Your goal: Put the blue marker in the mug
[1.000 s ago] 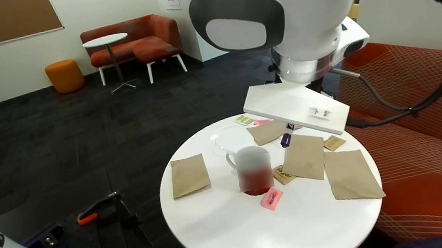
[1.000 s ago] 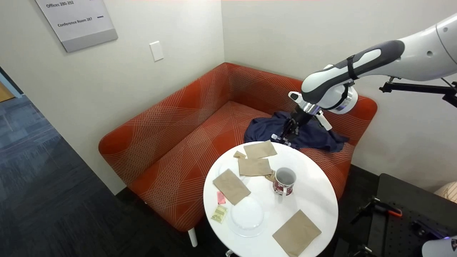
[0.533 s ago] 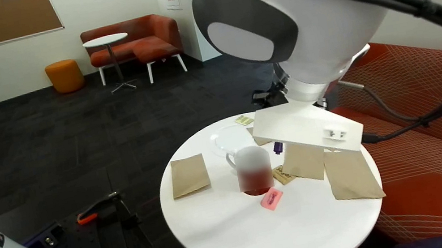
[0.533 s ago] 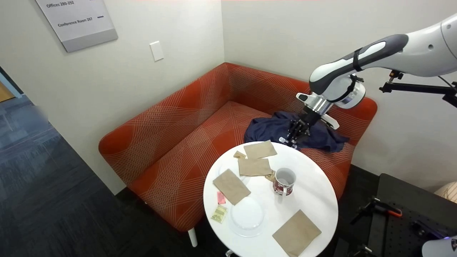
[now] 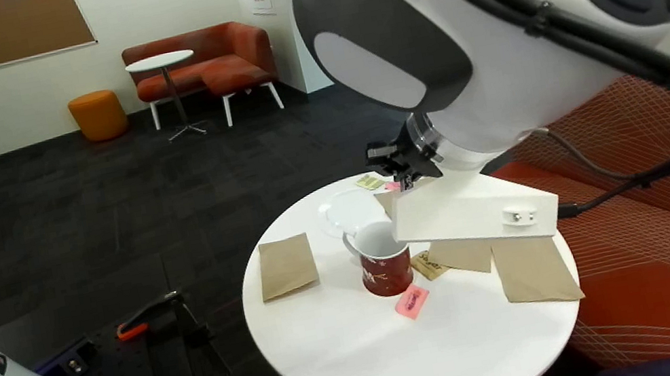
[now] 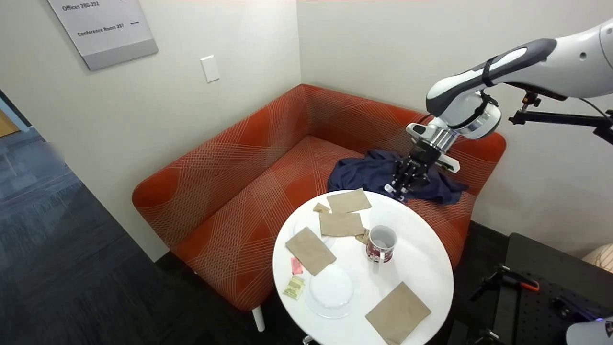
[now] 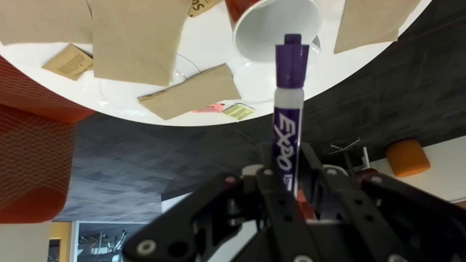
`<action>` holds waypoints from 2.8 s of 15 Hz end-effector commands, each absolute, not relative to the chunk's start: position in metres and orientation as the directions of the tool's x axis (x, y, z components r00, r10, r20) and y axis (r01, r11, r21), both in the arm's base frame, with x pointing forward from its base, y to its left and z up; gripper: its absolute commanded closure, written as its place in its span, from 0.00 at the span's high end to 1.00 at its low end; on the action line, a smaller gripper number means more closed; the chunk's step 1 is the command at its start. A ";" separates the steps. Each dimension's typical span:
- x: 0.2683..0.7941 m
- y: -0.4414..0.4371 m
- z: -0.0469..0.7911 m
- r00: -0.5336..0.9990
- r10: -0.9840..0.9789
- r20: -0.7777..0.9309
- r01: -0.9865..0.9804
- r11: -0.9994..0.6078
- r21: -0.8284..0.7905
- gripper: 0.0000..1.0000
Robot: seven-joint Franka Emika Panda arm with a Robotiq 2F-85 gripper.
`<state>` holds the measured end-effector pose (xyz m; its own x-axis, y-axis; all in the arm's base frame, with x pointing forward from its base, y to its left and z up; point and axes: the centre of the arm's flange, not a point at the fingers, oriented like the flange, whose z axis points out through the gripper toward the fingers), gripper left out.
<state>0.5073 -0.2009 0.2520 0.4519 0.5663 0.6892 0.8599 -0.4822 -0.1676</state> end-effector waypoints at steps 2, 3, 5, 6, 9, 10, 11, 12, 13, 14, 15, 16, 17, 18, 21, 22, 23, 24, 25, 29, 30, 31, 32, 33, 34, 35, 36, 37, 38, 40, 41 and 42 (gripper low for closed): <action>0.497 -0.202 0.261 0.332 0.538 0.775 0.910 -0.399 -0.113 0.05; 0.495 -0.202 0.261 0.307 0.526 0.793 0.919 -0.381 -0.102 0.05; 0.490 -0.205 0.260 0.261 0.500 0.826 0.935 -0.344 -0.087 0.05; 0.485 -0.208 0.260 0.236 0.488 0.840 0.944 -0.321 -0.079 0.05; 0.465 -0.222 0.261 0.159 0.465 0.871 0.964 -0.265 -0.034 0.05; 0.459 -0.226 0.262 0.134 0.460 0.878 0.968 -0.250 -0.017 0.05; 0.453 -0.229 0.262 0.115 0.455 0.883 0.971 -0.239 -0.003 0.05; 0.448 -0.232 0.262 0.100 0.448 0.888 0.975 -0.224 0.003 0.05; 0.445 -0.232 0.262 0.120 0.447 0.886 0.977 -0.214 -0.025 0.05; 0.456 -0.232 0.256 0.141 0.458 0.878 0.969 -0.245 -0.028 0.20; 0.453 -0.234 0.256 0.145 0.453 0.880 0.970 -0.240 -0.036 0.20; 0.451 -0.235 0.256 0.147 0.452 0.880 0.970 -0.239 -0.039 0.20; 0.451 -0.235 0.256 0.147 0.452 0.880 0.970 -0.238 -0.039 0.20; 0.452 -0.234 0.256 0.146 0.452 0.880 0.971 -0.237 -0.039 0.05; 0.452 -0.236 0.253 0.110 0.426 0.898 0.973 -0.228 -0.010 0.05; 0.452 -0.236 0.252 0.098 0.417 0.904 0.975 -0.222 -0.003 0.05; 0.452 -0.236 0.251 0.078 0.410 0.909 0.976 -0.217 0.014 0.05; 0.451 -0.236 0.251 0.059 0.401 0.914 0.978 -0.209 0.029 0.05; 0.451 -0.236 0.251 0.042 0.393 0.918 0.979 -0.201 0.042 0.05; 0.447 -0.232 0.247 -0.012 0.352 0.936 0.985 -0.158 0.072 0.05; 0.449 -0.229 0.246 -0.018 0.338 0.941 0.986 -0.148 0.072 0.05; 0.452 -0.226 0.247 -0.031 0.327 0.945 0.987 -0.138 0.080 0.05; 0.454 -0.222 0.247 -0.044 0.318 0.947 0.988 -0.127 0.089 0.05; 0.456 -0.218 0.249 -0.053 0.311 0.949 0.988 -0.120 0.094 0.05; 0.458 -0.214 0.247 -0.060 0.306 0.950 0.989 -0.113 0.098 0.05; 0.461 -0.210 0.246 -0.063 0.299 0.952 0.990 -0.104 0.099 0.05; 0.462 -0.207 0.246 -0.064 0.294 0.954 0.990 -0.103 0.098 0.05; 0.464 -0.204 0.243 -0.060 0.288 0.956 0.991 -0.099 0.092 0.05; 0.464 -0.201 0.239 -0.060 0.281 0.958 0.991 -0.095 0.090 0.05; 0.467 -0.195 0.231 -0.053 0.274 0.960 0.992 -0.093 0.081 0.05; 0.468 -0.194 0.226 -0.047 0.271 0.961 0.993 -0.094 0.075 0.05; 0.470 -0.192 0.220 -0.041 0.265 0.963 0.993 -0.095 0.069 0.05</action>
<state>0.4747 -0.1913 0.2459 -0.0331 0.2751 0.9608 0.9930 -0.1000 0.0628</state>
